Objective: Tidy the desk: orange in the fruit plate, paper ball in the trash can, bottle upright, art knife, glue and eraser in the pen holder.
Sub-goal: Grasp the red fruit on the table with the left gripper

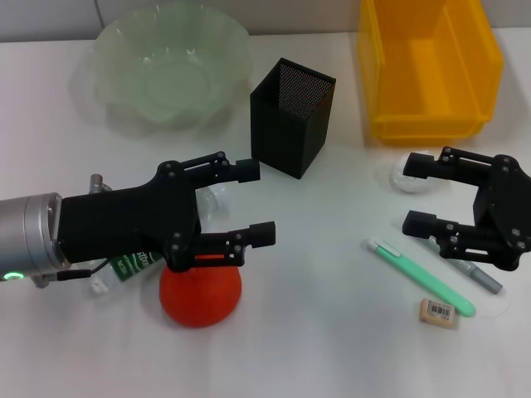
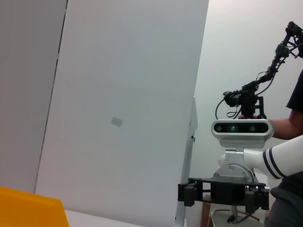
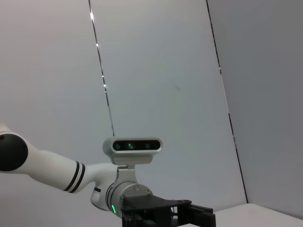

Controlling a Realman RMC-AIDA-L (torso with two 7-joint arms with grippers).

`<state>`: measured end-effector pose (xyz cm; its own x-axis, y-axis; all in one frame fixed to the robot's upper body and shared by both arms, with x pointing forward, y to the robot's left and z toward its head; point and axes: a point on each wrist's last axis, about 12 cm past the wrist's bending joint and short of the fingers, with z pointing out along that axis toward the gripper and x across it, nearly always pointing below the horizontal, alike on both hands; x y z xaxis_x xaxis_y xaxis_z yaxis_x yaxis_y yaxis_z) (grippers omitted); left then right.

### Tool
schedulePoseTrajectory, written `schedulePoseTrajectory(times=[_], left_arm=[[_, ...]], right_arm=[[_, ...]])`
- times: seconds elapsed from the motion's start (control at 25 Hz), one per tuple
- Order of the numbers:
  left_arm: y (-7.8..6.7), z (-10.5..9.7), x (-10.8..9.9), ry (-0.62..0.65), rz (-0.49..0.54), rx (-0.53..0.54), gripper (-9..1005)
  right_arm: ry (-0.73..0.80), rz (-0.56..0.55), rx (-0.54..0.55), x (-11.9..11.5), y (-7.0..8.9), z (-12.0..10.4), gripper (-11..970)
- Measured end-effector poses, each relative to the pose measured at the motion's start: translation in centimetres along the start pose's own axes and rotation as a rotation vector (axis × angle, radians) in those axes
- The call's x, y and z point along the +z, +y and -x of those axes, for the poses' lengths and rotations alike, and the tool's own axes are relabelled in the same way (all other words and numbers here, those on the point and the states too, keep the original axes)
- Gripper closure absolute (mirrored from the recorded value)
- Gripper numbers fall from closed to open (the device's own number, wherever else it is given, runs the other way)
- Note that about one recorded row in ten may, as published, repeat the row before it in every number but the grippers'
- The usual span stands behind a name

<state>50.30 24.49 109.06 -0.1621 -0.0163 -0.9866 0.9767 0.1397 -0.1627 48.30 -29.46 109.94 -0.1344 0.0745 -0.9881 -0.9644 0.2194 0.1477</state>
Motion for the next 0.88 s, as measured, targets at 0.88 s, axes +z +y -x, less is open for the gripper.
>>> schedulePoseTrajectory(times=[0.88], left_arm=[[-1.0,-2.8,-2.7,0.069,0.155,-0.056,196]], right_arm=[[-0.011,-0.016,0.003,-0.1,-0.1,0.0,244]])
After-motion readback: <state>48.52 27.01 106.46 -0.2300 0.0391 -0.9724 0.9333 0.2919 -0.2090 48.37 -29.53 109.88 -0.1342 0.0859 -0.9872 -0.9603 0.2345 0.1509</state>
